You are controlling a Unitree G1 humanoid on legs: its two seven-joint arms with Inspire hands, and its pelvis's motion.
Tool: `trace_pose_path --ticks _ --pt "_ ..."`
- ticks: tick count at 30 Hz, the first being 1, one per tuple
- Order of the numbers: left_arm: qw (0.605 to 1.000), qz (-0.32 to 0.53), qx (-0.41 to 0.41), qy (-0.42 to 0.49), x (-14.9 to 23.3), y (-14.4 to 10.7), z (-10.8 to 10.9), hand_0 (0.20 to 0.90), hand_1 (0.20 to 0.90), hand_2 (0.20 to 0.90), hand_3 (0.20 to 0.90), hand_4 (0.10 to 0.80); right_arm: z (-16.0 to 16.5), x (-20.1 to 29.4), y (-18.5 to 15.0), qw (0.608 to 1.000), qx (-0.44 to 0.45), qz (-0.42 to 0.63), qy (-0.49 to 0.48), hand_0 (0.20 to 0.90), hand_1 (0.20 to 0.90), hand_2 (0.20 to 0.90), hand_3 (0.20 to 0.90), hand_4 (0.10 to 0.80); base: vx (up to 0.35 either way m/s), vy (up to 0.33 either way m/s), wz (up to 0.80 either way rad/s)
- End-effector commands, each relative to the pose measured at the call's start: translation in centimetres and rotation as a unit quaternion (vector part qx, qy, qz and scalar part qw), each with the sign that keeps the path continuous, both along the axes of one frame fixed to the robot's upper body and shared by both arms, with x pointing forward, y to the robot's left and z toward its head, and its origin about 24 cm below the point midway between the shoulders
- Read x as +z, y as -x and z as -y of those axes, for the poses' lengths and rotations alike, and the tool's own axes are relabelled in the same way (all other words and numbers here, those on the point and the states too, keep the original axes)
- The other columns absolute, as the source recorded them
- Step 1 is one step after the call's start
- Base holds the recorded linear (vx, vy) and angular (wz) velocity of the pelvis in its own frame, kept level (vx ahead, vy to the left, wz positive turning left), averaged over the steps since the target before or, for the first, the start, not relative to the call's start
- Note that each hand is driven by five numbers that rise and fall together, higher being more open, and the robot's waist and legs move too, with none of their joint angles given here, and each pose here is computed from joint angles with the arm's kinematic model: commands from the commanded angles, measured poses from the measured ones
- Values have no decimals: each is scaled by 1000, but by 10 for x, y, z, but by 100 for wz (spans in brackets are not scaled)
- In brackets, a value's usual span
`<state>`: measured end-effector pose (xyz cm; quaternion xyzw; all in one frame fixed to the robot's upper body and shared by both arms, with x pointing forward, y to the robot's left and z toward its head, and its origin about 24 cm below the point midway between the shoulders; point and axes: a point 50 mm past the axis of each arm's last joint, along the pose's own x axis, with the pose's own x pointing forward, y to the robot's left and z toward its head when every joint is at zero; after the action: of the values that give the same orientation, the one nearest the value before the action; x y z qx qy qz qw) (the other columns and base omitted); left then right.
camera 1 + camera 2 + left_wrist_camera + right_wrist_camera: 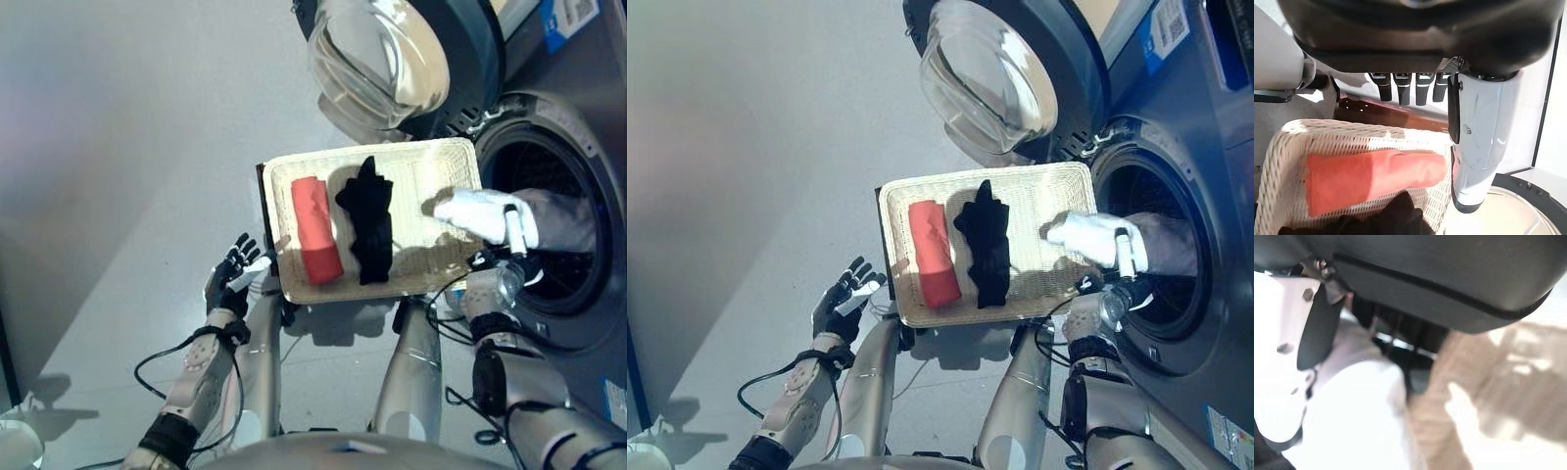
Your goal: Pick up the clothes and place them into the washing machine
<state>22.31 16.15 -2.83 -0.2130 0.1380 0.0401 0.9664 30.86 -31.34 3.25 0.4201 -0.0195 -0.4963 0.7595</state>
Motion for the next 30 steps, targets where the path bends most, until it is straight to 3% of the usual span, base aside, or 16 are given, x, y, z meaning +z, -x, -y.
trace_pose_path --ticks 1,6,13,19,30 --pt "999 43 19 6 13 3 -8 900 900 900 900 800 29 55 -3 982 -101 162 3 200 200 200 200 300 0 0 0" --pt "999 33 -1 13 12 3 0 900 900 900 900 800 30 48 -7 957 -168 204 -122 200 200 200 200 300 4 0 -1" --pt "1000 21 -12 13 7 8 1 900 900 900 900 800 46 32 5 941 -220 178 -185 200 200 200 200 300 0 0 0" --pt "1000 14 -24 -7 3 16 -8 900 900 900 900 800 81 54 21 923 -277 190 -190 200 200 200 200 300 0 0 0" --pt "999 -4 -50 -8 -3 22 -3 900 900 900 900 800 119 98 42 903 -330 225 -156 200 200 200 200 300 29 7 1"
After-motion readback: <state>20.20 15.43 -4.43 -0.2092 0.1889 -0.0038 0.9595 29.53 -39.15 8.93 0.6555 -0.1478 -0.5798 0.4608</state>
